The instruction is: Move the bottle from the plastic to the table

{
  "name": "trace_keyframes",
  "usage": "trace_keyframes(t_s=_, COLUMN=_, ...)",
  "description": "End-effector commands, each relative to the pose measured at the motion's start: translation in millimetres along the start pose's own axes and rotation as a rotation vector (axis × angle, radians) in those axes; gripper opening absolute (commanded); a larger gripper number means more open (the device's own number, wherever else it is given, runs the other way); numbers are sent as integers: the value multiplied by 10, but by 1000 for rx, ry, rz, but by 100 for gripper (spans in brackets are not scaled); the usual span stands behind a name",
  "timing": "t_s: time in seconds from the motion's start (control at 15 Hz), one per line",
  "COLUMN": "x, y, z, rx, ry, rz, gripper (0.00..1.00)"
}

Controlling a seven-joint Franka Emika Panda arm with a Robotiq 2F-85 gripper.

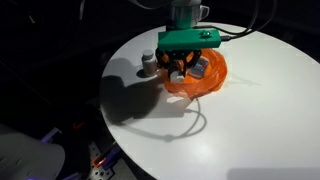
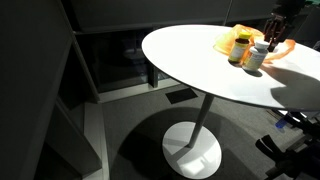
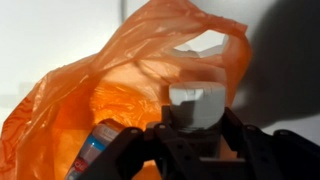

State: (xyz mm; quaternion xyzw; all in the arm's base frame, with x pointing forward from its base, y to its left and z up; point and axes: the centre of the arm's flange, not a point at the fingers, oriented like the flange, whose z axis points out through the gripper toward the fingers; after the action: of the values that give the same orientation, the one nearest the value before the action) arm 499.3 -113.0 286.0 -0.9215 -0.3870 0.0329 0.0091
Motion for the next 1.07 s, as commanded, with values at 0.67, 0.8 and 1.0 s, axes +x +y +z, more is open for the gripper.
trace_keyframes(t_s=0.67, x=-313, y=-855, z=-758, rx=10, ry=-52, rz=90, gripper=26)
trace_keyframes(t_s=0.8, x=-239, y=-978, z=-830, rx=4, ry=-41, rz=51, gripper=26)
trace_keyframes(t_s=1.0, x=-128, y=-1127, z=-951, rx=9, ry=-37, rz=5, gripper=26)
